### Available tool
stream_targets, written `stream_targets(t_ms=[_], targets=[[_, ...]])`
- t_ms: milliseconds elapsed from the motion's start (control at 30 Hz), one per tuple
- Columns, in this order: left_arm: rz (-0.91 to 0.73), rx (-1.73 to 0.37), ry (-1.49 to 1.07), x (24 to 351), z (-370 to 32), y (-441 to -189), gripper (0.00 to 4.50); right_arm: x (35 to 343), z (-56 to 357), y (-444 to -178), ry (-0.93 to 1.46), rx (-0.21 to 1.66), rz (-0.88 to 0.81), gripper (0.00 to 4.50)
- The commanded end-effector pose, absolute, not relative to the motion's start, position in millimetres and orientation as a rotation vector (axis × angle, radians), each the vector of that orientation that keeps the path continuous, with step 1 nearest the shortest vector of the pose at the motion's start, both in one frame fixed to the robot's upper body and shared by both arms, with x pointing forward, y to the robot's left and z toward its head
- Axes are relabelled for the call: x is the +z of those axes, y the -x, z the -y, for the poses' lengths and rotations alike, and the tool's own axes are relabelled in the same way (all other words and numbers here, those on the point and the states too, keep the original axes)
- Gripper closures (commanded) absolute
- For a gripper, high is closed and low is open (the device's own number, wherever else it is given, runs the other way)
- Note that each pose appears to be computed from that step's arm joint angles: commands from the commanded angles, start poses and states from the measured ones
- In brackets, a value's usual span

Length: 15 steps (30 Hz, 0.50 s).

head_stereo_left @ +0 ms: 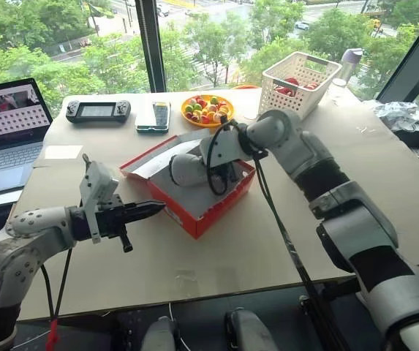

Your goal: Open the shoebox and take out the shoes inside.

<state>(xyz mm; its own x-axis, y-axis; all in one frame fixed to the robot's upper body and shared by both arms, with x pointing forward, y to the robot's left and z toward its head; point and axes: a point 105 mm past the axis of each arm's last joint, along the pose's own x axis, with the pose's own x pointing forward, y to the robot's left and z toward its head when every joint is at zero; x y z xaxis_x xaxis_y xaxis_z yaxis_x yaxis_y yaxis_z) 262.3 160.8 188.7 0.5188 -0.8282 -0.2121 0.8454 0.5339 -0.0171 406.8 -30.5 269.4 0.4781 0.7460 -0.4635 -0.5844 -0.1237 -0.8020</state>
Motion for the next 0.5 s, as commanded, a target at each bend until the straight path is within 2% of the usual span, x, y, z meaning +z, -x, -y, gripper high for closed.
stream_targets(t_ms=[33,100,233,367,500], targets=[[-0.181,-1.015,-0.101,193.8,-157.8,-262.8,4.5,341.6,59.2,-399.7,1.027,1.016,0.257,4.47],[-0.181,-1.015,-0.099,193.4,-157.3,-263.0,4.5,350.4,74.3,-398.7,0.989,0.975,0.242,4.47],[-0.186,-1.025,-0.091,191.1,-154.9,-263.6,4.5,369.7,137.9,-393.6,0.907,0.817,0.123,4.47],[-0.188,-1.035,-0.084,190.0,-153.0,-264.4,4.5,357.5,175.1,-382.1,0.764,0.774,-0.078,4.47],[-0.193,-1.049,-0.077,187.6,-150.3,-264.6,4.5,320.5,205.9,-381.9,0.595,0.711,-0.319,4.47]])
